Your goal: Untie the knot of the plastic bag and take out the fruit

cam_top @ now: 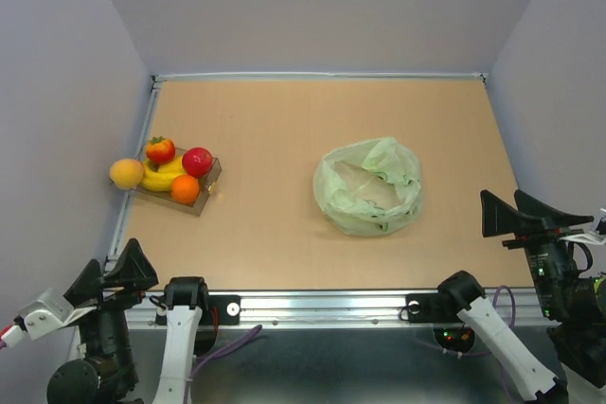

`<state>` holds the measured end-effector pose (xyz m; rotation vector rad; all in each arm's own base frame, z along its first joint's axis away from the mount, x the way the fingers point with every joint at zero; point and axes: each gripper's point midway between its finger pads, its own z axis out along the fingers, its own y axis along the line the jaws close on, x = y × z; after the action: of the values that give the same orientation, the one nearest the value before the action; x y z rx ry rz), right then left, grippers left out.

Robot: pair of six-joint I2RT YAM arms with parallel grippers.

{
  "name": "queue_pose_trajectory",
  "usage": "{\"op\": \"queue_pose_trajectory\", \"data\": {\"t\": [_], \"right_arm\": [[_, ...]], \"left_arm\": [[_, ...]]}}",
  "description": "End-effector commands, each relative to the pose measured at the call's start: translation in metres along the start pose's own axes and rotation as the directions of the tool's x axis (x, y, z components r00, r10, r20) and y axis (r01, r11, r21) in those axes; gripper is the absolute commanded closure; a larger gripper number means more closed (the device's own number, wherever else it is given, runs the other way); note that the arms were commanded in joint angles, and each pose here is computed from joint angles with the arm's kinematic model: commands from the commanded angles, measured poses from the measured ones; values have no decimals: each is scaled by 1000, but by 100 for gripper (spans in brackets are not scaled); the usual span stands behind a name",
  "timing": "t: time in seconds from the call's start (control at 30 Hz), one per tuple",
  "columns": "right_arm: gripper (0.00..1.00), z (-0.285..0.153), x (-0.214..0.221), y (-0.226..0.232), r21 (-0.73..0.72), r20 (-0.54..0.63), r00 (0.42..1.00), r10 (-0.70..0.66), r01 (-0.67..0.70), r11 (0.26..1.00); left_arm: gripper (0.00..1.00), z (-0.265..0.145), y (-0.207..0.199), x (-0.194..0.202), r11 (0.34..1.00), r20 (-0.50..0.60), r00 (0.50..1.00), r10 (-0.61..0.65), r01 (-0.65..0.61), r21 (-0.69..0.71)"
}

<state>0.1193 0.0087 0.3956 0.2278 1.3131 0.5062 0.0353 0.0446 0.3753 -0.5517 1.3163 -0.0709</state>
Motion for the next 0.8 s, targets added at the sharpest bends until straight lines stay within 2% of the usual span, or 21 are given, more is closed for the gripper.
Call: {"op": "queue_pose_trajectory", "data": {"t": [0.0, 0.77], "right_arm": [[0, -11, 1, -6, 7, -19, 1000, -15, 15, 1000], [0, -11, 5, -5, 7, -54, 998, -16, 17, 1000]], "left_arm": [[1, -8, 6, 2, 1000, -6, 1000, -16, 16, -14], [1, 1, 2, 4, 1000, -2, 1000, -25, 25, -7]]}}
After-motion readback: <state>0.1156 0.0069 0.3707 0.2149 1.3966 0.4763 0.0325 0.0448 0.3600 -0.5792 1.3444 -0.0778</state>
